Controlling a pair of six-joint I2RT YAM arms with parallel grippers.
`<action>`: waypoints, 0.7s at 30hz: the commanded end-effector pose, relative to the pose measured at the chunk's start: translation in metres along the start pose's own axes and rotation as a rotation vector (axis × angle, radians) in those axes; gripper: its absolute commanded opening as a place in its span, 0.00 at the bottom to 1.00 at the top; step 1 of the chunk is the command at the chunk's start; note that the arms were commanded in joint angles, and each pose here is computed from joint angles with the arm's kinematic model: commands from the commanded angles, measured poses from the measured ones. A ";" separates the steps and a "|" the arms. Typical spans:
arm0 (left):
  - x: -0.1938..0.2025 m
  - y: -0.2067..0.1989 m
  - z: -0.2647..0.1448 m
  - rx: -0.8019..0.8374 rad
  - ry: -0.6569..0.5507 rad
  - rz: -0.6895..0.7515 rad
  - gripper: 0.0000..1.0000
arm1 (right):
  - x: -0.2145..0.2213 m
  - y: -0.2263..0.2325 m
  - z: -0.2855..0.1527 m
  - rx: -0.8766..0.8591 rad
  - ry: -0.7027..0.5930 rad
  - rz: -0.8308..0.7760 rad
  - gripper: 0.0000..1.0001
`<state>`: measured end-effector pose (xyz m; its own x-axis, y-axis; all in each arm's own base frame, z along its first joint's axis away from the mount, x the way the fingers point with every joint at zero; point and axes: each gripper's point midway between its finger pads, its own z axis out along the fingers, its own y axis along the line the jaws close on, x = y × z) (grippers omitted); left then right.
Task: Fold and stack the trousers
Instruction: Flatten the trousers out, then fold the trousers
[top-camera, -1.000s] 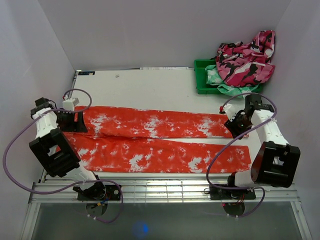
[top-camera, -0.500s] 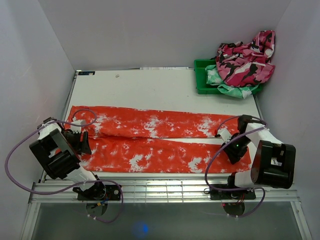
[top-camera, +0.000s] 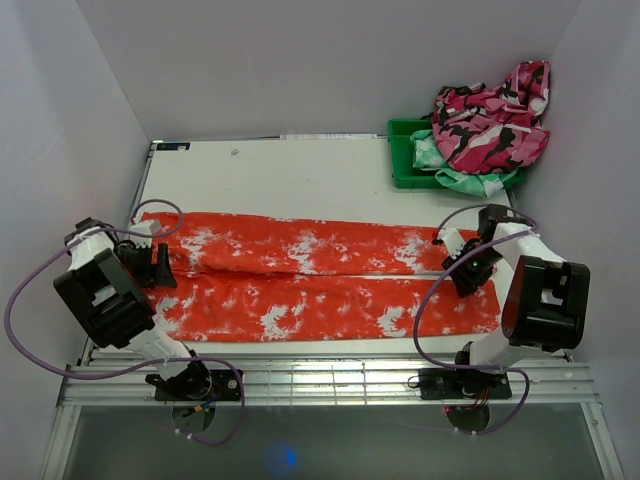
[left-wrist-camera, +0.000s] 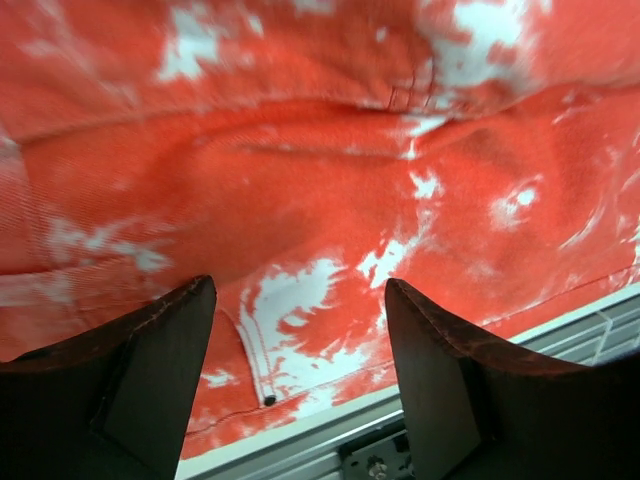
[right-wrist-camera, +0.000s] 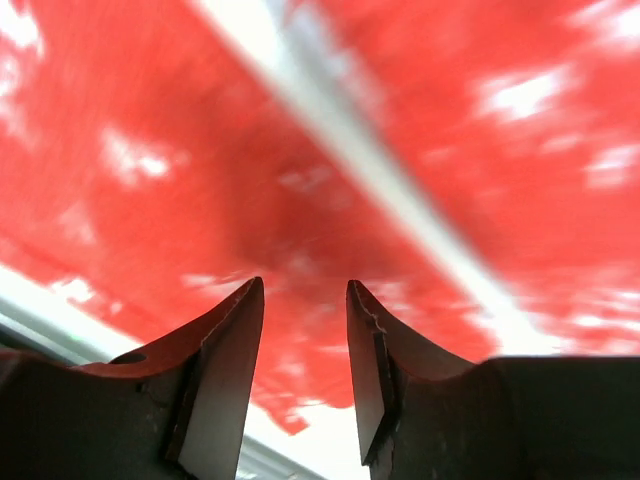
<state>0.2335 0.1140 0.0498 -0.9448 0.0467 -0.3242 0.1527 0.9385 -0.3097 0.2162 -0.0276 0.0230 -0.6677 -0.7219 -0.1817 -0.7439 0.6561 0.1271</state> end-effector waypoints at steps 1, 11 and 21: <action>-0.038 -0.009 -0.027 0.009 -0.147 0.074 0.84 | -0.047 -0.033 -0.031 0.134 -0.183 -0.084 0.46; -0.175 -0.019 -0.159 -0.172 -0.645 0.285 0.98 | -0.150 -0.057 -0.173 0.339 -0.668 -0.219 0.90; -0.262 0.012 -0.178 -0.134 -0.823 0.364 0.91 | -0.170 -0.098 -0.160 0.104 -0.557 -0.311 0.97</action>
<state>0.4016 0.1617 0.2778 -0.3853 0.1243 -0.9144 0.2863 0.9581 0.0096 0.3911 0.0030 0.2305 -0.2150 -0.6575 -0.7222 -0.8079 0.5352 -0.2467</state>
